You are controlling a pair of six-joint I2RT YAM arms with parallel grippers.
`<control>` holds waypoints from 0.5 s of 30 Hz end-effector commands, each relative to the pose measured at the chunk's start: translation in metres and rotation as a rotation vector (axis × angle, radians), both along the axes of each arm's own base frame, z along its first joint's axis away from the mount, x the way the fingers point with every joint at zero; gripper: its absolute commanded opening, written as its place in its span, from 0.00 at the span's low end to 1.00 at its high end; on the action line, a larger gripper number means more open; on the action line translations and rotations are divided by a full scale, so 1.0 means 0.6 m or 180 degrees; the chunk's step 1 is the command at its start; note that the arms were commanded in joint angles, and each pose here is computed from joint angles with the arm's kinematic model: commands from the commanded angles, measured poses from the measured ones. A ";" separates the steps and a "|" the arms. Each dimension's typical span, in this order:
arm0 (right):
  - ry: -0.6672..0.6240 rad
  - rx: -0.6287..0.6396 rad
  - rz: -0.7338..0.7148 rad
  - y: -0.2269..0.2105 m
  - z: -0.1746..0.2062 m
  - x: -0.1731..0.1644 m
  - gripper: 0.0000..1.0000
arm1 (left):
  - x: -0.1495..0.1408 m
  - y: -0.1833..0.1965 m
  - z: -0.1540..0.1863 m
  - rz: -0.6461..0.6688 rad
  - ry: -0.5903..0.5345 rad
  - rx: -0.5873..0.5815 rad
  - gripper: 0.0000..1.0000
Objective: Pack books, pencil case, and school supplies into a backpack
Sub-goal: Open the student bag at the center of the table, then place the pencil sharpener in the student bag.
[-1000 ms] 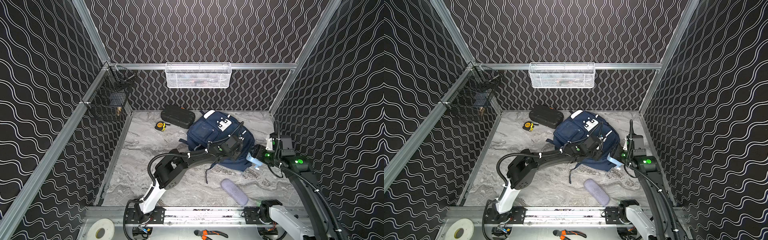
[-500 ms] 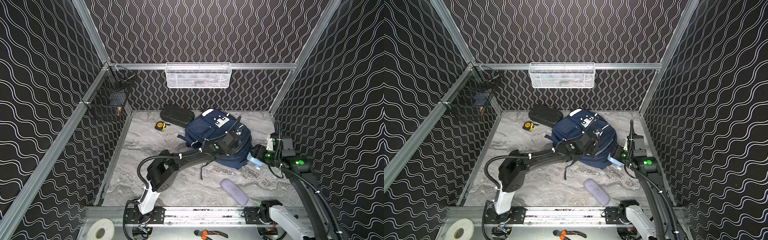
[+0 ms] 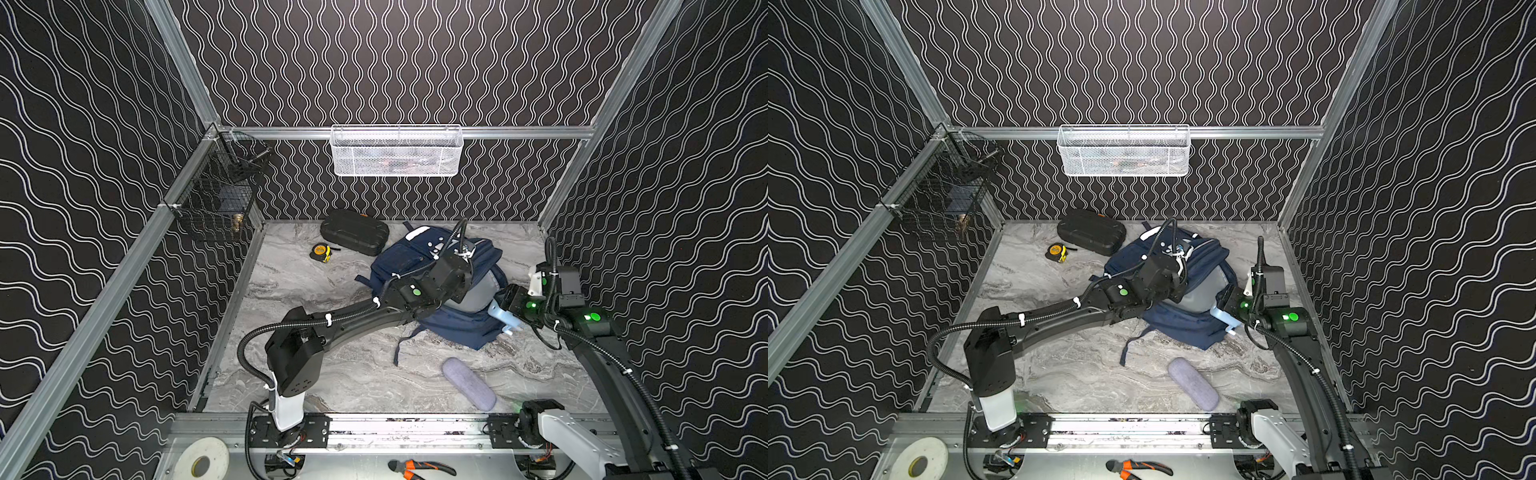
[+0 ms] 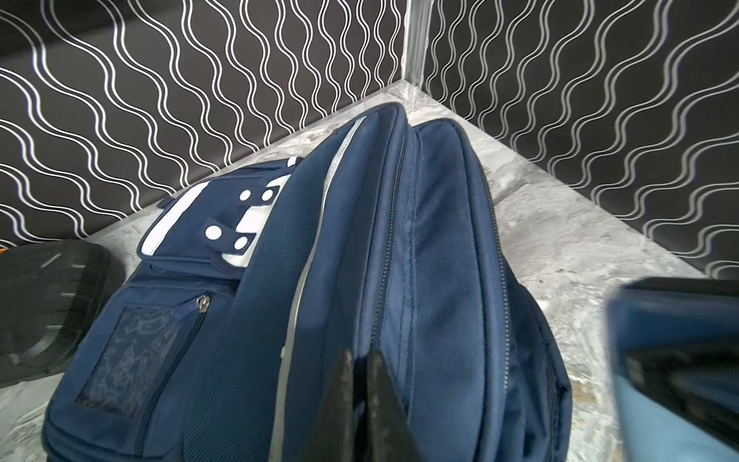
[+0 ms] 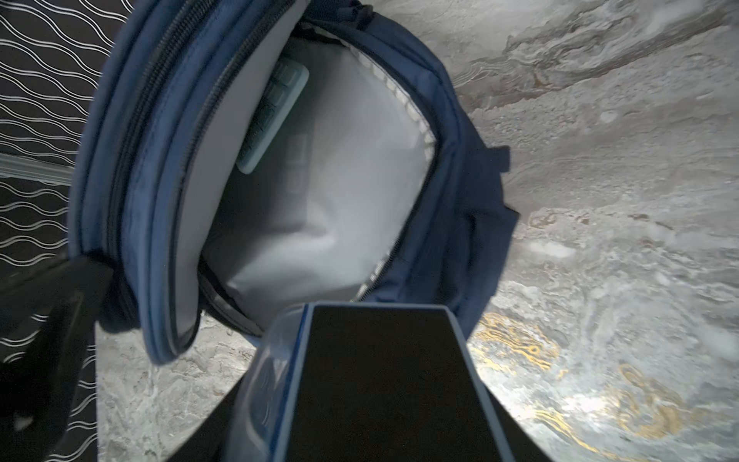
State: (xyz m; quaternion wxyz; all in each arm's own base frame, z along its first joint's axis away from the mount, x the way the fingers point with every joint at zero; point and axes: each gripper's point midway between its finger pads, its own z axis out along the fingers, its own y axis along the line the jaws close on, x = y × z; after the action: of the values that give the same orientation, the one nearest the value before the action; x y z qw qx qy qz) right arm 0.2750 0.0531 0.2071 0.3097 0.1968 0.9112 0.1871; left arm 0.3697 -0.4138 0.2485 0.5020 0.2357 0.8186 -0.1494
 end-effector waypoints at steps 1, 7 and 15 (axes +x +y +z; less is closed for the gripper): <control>-0.0197 0.0300 0.0006 0.021 0.018 0.034 0.22 | 0.002 -0.018 0.057 -0.0067 -0.0147 -0.0452 0.00; -0.0078 0.0818 -0.0010 0.053 -0.015 0.084 0.22 | -0.003 -0.022 0.062 -0.0117 -0.0078 -0.0524 0.00; 0.0116 0.1280 -0.0041 0.074 -0.054 0.146 0.21 | -0.007 -0.023 0.060 -0.0132 -0.0023 -0.0563 0.00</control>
State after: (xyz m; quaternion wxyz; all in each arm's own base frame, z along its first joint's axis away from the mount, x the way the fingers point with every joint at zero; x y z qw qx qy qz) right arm 0.3436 0.0872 0.1603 0.2346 0.2629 0.8829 0.3104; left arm 0.3627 -0.4201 0.2533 0.4899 0.2278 0.8200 -0.1891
